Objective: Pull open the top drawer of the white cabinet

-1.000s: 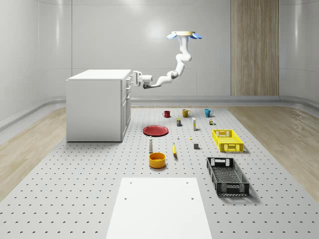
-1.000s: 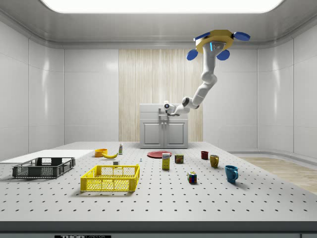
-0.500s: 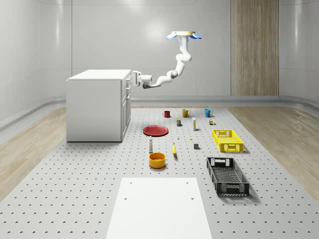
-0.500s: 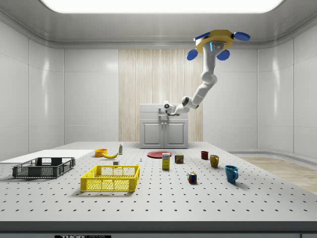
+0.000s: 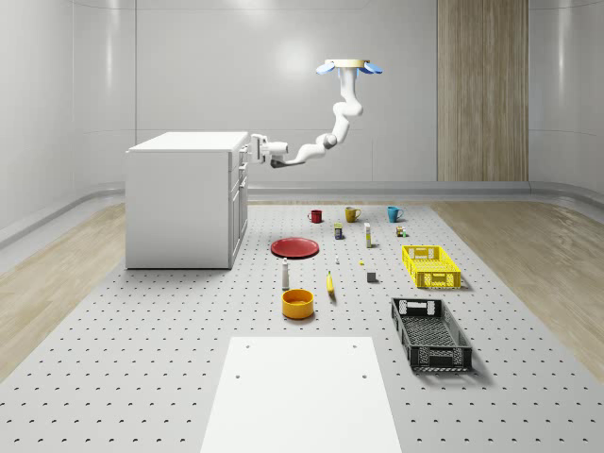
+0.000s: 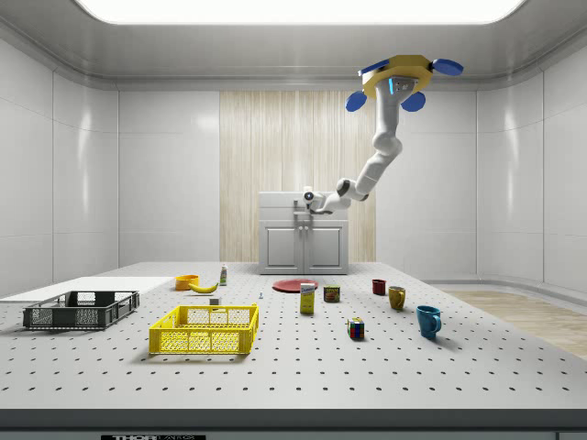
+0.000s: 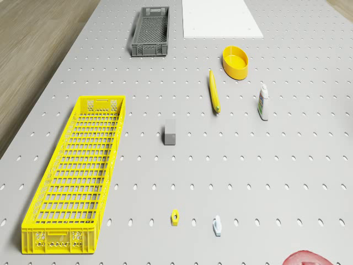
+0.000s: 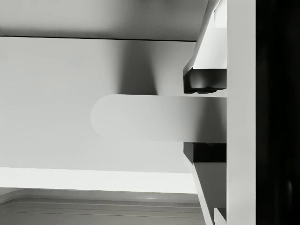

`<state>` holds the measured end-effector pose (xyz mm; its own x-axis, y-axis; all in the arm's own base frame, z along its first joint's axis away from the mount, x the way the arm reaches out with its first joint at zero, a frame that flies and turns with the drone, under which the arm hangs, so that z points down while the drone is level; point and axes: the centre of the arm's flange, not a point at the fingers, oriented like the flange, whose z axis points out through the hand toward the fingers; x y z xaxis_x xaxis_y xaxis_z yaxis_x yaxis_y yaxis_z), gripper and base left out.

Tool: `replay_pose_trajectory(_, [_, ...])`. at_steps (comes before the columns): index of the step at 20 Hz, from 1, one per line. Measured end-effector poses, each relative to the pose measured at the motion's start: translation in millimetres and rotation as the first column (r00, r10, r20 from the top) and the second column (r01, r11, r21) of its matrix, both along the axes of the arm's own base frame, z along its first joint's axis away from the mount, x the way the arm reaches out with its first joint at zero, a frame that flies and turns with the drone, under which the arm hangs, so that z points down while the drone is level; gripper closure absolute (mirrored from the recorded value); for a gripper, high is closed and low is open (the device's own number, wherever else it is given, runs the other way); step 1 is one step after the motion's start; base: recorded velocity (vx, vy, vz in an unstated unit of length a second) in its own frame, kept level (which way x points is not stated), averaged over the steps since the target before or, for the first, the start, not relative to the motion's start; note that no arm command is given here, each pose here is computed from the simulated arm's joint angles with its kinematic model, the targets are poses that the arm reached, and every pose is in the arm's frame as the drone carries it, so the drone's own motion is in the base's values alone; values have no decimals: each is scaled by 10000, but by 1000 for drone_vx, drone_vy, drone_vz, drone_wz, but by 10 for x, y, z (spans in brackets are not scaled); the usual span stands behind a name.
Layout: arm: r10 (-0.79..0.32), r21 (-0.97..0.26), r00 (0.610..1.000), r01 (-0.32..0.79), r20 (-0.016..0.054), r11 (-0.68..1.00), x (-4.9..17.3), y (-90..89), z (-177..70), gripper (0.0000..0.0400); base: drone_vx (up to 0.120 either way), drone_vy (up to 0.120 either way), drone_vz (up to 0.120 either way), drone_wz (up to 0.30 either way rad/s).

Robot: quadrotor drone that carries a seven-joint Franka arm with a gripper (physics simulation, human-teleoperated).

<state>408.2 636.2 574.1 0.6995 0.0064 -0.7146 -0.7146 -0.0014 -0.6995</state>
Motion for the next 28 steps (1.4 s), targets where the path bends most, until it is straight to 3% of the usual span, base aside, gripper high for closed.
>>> replay_pose_trajectory(1, [36, -55, 9985, -33, 541, 10000, 17, 10, -9, 226, 0, 0, 0, 0])
replay_pose_trajectory(2, [28, -5, 9979, -28, 650, 10000, 16, 5, -44, 241, 0, 0, 0, 0])
replay_pose_trajectory(5, [6, 23, 9990, -7, 458, 10000, 7, -56, -39, 268, 0, 0, 0, 0])
replay_pose_trajectory(6, [0, 31, 9985, -2, 546, 10000, 5, -73, -40, 266, 0, 0, 0, 0])
replay_pose_trajectory(7, [14, -35, 9998, -14, 181, 10000, 9, -106, 16, 219, 0, 0, 0, 0])
replay_pose_trajectory(8, [41, -58, 9998, -40, 174, 10000, 16, -137, 40, 199, 0, 0, 0, 0])
replay_pose_trajectory(10, [18, -30, 9999, -17, 144, 10000, 13, -180, 16, 221, 0, 0, 0, 0])
replay_pose_trajectory(11, [17, -39, 9999, -17, -154, 10000, 11, -205, 29, 206, 0, 0, 0, 0])
replay_pose_trajectory(12, [33, -123, 10000, -33, 14, 9999, 21, -224, 70, 175, 0, 0, 0, 0])
replay_pose_trajectory(13, [35, -109, 9997, -32, 241, 9999, 20, -238, 37, 200, 0, 0, 0, 0])
replay_pose_trajectory(14, [28, -86, 9997, -26, 231, 10000, 15, -274, 26, 215, 0, 0, 0, 0])
replay_pose_trajectory(15, [12, -27, 9989, -11, 469, 10000, 2, -307, -28, 233, 0, 0, 0, 0])
replay_pose_trajectory(20, [7, 14, 9997, -7, 251, 10000, -9, -498, -33, 265, 0, 0, 0, 0])
replay_pose_trajectory(21, [2, 35, 9991, -4, 427, 10000, -11, -533, -60, 267, 0, 0, 0, 0])
replay_pose_trajectory(22, [-17, 50, 9999, 16, 138, 10000, -18, -575, -64, 268, 0, 0, 0, 0])
replay_pose_trajectory(23, [25, -55, 9998, -26, -199, 10000, -7, -622, 25, 212, 0, 0, 0, 0])
replay_pose_trajectory(24, [135, -184, 9987, -144, -483, 9997, 24, -657, 157, 89, 0, 0, 0, 0])
replay_pose_trajectory(25, [58, -448, 10000, -58, 16, 9990, 71, -661, 279, 0, 0, 0, 0, 0])
replay_pose_trajectory(26, [-139, -692, 9955, 205, 941, 9974, 84, -546, 154, 59, 0, 0, 0, 0])
replay_pose_trajectory(27, [-249, -593, 9988, 273, 420, 9979, 63, -458, 165, 82, 0, 0, 0, 0])
replay_pose_trajectory(28, [-209, -535, 9997, 216, 135, 9983, 57, -428, 311, 0, 0, 0, 0, 0])
